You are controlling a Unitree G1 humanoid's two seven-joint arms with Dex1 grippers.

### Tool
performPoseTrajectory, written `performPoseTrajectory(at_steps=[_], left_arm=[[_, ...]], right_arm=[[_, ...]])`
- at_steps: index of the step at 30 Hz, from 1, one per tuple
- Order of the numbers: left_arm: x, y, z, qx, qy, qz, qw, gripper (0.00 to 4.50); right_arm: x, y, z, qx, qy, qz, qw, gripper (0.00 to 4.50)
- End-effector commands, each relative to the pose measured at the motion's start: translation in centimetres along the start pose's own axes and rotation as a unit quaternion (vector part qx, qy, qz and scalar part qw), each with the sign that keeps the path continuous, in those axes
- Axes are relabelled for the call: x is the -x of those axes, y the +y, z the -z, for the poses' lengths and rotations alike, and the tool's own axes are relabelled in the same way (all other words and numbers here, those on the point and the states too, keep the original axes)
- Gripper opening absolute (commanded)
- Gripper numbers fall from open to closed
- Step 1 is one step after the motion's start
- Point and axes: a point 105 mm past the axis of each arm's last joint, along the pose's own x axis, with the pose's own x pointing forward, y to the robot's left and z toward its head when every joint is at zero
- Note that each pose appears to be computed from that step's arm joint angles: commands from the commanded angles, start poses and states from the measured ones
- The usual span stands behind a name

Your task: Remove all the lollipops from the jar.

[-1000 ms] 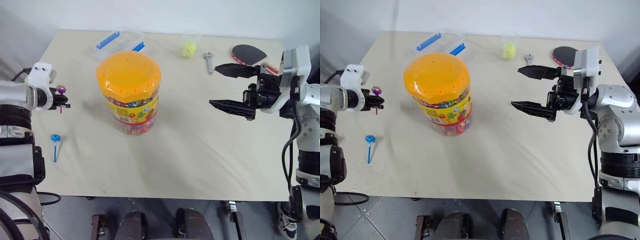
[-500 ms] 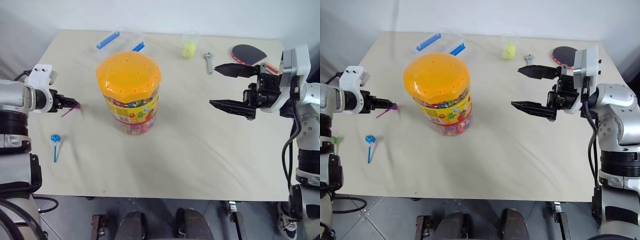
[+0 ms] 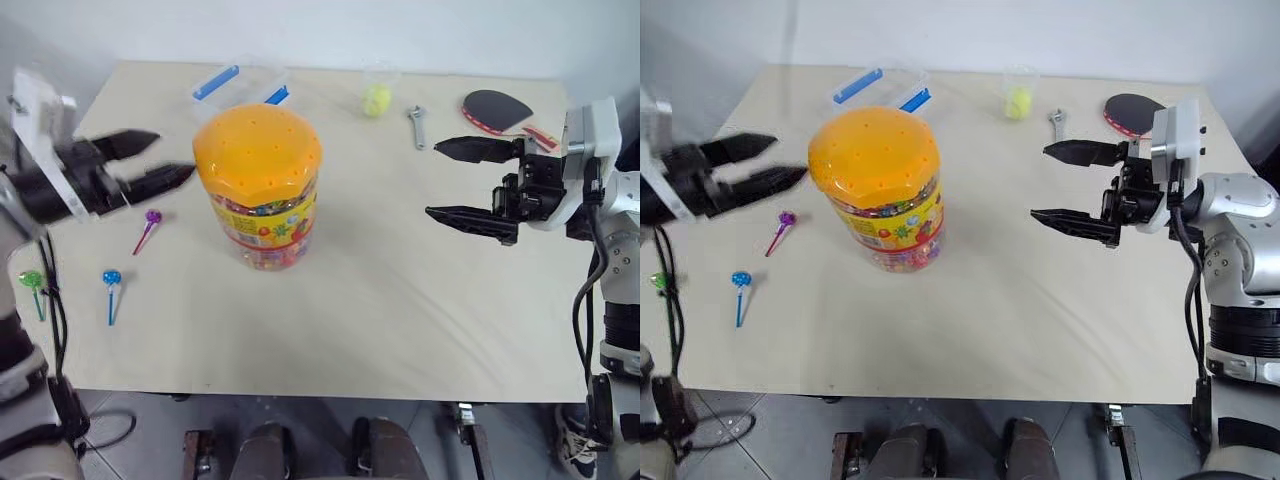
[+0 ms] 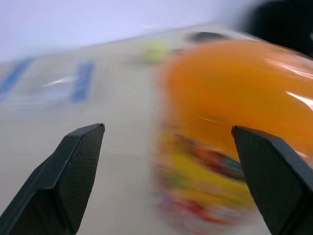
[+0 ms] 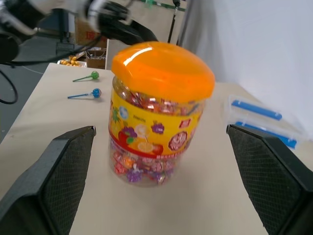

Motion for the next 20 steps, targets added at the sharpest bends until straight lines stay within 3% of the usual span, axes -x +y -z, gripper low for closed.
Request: performPoseTrajectory(at_steps=[1,4,11,20], left_arm=[[2.4,-0.7,1.5,-0.018,-0.024,-0.038,0.999,4.41],[3.7,-1.7,3.1,0.041,-0.017,-0.04,0.998,4.41],[7.3,-3.2,6.8,0.035,0.05,-0.063,0.996,4.41],[8.7,-3.4,7.4,0.025,0.057,-0.08,0.995,4.41]], right_arm=[[0.7,0.9,1.6,-0.017,0.027,-0.019,0.999,4.5],[1.2,1.4,3.2,-0.046,0.036,-0.014,0.998,4.5],[2.1,2.5,6.2,-0.098,0.062,-0.002,0.993,4.5],[2.7,3.4,9.9,-0.12,0.095,0.045,0.987,4.5]])
